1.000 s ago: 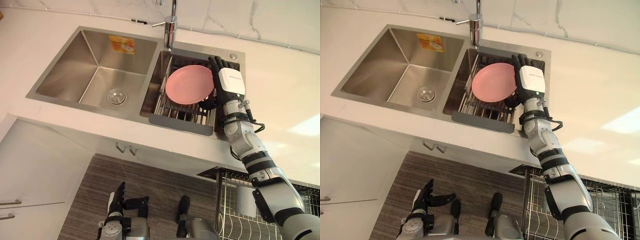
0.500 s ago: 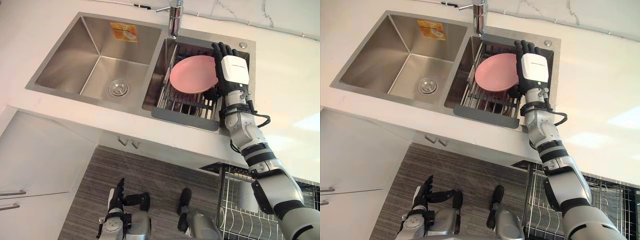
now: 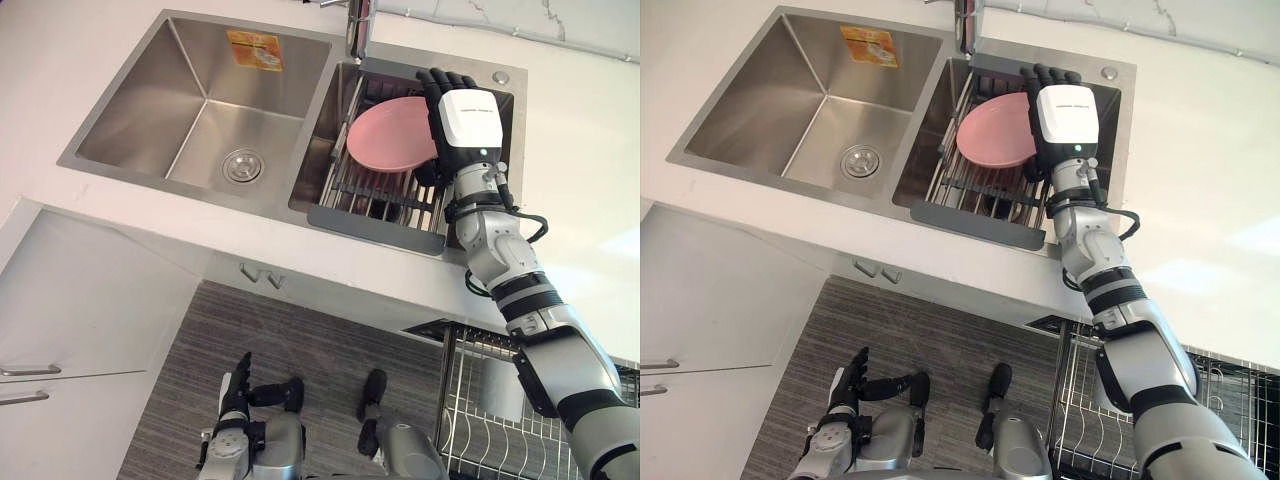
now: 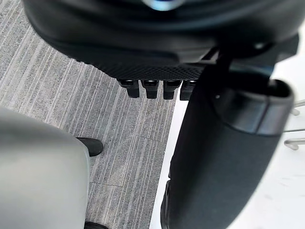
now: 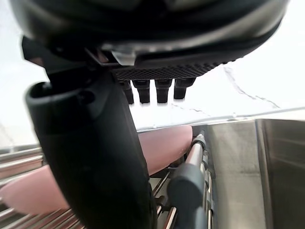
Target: Walk over to the sink, pick up the cup, carry it to the dishwasher, place the cup inside the dishwasher, then close the dishwasher door
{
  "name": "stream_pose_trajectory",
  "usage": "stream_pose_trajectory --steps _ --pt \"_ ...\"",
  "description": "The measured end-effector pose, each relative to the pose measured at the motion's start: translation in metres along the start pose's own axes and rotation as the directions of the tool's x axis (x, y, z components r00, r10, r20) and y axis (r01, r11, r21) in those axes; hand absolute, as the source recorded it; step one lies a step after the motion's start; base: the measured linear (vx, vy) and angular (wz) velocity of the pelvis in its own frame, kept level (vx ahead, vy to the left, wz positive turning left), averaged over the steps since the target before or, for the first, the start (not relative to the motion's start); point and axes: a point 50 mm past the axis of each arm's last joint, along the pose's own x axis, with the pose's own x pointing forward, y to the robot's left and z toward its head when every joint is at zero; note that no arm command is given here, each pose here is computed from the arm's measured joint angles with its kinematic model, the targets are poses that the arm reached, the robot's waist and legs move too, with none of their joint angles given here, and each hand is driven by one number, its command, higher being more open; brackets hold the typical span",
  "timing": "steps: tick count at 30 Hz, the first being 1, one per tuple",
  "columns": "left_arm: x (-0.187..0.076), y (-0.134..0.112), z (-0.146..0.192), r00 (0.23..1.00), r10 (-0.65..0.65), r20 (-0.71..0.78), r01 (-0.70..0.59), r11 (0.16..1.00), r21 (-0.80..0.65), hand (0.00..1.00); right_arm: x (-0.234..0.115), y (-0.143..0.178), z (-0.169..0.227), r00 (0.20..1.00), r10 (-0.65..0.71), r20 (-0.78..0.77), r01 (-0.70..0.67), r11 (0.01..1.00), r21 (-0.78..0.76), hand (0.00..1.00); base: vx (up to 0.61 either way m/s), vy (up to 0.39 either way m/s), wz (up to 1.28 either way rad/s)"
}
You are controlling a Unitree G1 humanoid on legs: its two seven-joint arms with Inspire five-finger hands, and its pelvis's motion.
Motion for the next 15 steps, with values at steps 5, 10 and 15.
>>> stream_pose_trajectory --steps 5,10,15 --pt "0.0 -0.001 0.001 1.0 -0.003 0.003 0.003 1.0 -0.004 1.0 -0.001 0.002 0.003 0.999 0.024 0.04 -0.023 1.0 -0.018 0.0 0.0 0.0 0.0" --pt "0.001 -0.002 0.002 1.0 -0.008 0.003 0.008 1.0 -0.003 1.0 0.004 -0.005 0.003 0.997 0.015 0.078 -0.011 0.999 -0.05 0.0 0.0 0.0 0.0" --pt "0.001 -0.003 0.002 1.0 -0.011 0.003 0.011 1.0 -0.006 1.0 0.008 -0.011 0.007 0.994 0.011 0.104 -0.006 0.999 -0.047 0.0 0.0 0.0 0.0"
